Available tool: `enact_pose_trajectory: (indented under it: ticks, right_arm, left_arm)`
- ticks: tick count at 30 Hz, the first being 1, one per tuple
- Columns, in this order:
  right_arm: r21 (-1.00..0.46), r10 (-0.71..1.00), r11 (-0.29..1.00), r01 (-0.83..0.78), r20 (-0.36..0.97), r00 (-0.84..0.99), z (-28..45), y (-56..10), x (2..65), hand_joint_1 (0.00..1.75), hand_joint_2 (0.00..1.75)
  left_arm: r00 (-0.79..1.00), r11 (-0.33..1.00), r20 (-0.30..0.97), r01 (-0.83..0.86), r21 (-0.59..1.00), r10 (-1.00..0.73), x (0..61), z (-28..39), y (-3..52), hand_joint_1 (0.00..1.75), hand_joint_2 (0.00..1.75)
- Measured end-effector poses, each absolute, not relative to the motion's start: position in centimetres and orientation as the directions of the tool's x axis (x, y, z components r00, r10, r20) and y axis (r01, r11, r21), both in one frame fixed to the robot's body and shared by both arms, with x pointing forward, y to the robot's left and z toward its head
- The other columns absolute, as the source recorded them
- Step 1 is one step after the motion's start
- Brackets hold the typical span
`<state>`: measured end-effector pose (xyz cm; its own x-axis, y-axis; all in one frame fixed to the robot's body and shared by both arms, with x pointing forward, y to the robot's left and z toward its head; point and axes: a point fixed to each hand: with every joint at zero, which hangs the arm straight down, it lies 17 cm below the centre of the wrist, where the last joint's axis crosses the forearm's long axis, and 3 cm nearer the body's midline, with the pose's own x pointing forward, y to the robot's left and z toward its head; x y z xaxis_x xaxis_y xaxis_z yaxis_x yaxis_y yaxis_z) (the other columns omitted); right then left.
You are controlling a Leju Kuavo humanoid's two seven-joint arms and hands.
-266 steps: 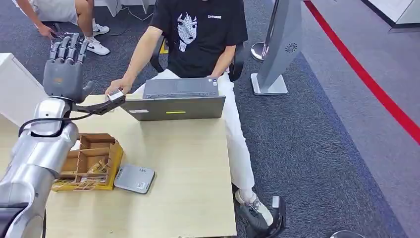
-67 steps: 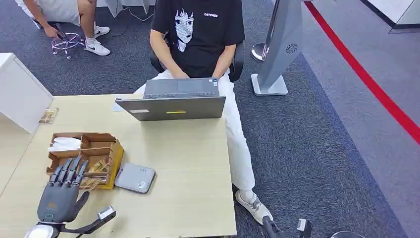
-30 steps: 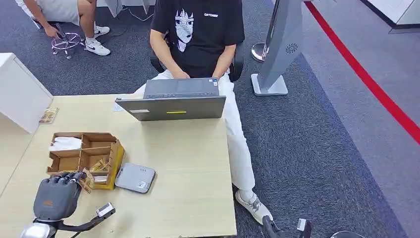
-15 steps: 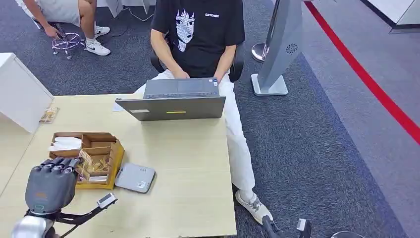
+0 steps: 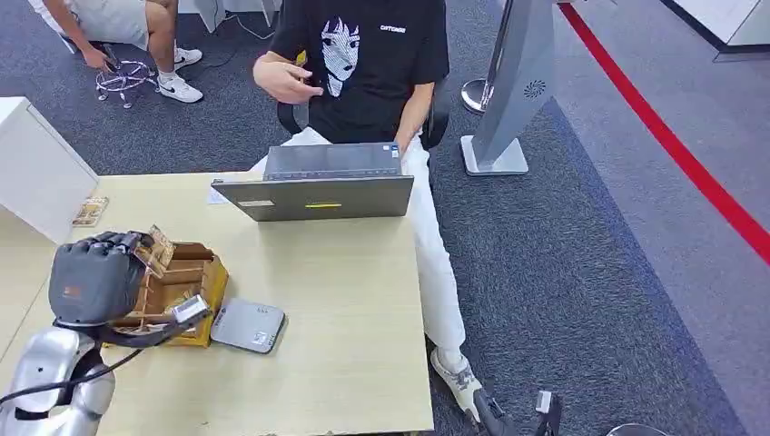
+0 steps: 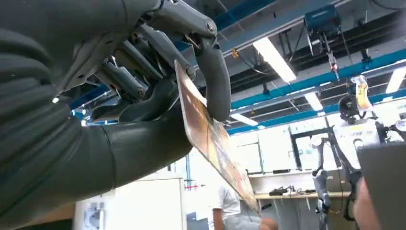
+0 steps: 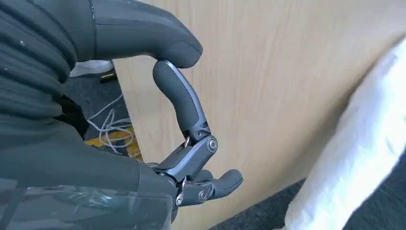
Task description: Pass the card to the sensor for recognition and then transmit it.
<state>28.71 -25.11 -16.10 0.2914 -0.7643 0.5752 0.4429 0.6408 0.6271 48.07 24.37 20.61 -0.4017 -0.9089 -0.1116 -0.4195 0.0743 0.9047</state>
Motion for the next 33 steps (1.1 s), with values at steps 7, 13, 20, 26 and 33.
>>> enact_pose_trajectory:
  ticks: [7,13,20,26,33]
  right_arm:
    - [0.633,-0.748,0.664,0.399,0.573,0.334,-15.4,-23.1,30.3,0.0,1.75]
    - [0.643,-0.745,0.667,0.377,0.571,0.344,-15.0,-22.0,30.9,0.0,1.75]
    - [0.648,-0.746,0.666,0.37,0.57,0.345,-14.8,-21.6,31.1,0.0,1.75]
    - [0.65,-0.748,0.664,0.37,0.568,0.344,-14.8,-21.6,31.1,0.0,1.75]
    - [0.662,-0.761,0.649,0.376,0.561,0.326,-14.7,-21.8,30.9,0.0,1.75]
  left_arm:
    - [-0.299,-0.03,-0.154,-0.382,0.924,-0.942,57.0,24.6,29.7,1.75,1.75]
    - [-0.246,-0.049,-0.138,-0.338,0.94,-0.959,60.0,25.1,32.5,1.75,1.75]
    - [-0.231,-0.052,-0.126,-0.303,0.952,-0.965,60.6,23.9,33.4,1.75,1.75]
    - [-0.222,-0.049,-0.117,-0.293,0.955,-0.968,60.5,23.0,33.9,0.0,1.75]
    - [-0.236,-0.04,-0.117,-0.31,0.95,-0.965,58.8,20.8,34.5,0.0,1.75]
